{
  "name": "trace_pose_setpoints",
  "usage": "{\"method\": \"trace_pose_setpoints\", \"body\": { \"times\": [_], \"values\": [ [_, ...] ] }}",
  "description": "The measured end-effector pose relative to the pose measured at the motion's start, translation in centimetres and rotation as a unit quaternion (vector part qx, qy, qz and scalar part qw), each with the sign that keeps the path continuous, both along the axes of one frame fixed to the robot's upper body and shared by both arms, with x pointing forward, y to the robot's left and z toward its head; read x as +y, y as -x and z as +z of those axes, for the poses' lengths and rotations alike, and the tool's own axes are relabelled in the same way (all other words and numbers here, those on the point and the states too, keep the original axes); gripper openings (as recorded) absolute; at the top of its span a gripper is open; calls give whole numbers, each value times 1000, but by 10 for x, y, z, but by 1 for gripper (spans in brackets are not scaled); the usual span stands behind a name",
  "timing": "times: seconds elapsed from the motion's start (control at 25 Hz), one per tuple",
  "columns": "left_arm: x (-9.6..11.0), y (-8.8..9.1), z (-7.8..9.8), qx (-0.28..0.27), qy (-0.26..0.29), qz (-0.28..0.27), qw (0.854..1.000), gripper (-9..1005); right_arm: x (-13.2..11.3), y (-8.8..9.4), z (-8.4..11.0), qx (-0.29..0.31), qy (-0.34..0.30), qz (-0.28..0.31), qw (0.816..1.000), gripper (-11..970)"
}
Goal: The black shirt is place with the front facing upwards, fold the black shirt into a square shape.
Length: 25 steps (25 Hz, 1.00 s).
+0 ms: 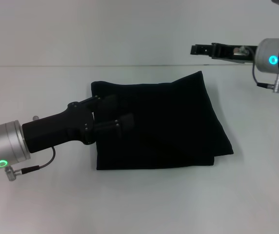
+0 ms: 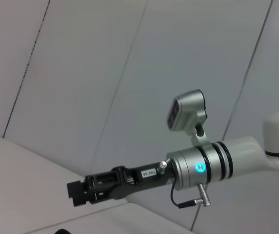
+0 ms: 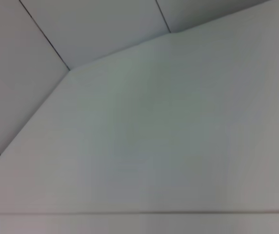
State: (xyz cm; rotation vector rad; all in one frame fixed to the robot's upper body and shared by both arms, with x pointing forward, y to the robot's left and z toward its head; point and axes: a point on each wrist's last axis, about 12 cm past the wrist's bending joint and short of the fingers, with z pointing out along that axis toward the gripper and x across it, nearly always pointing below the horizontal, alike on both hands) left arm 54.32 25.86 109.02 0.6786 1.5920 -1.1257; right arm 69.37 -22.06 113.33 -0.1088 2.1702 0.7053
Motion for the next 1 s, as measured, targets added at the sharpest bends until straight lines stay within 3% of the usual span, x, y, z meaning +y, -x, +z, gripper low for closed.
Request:
{"method": "trace_pose_setpoints", "body": {
  "times": [0.2,0.52,1.0],
  "values": [
    [-2,0,0,3,6,2,1000,904,-15,7,-2,40,12,22,999,820],
    [2,-2,1,5,3,4,1000,905,-48,38,-1,158,-15,86,984,819],
    [5,-3,-1,9,-4,18,1000,905,-39,66,-32,207,-29,111,972,818]
  ]
}}
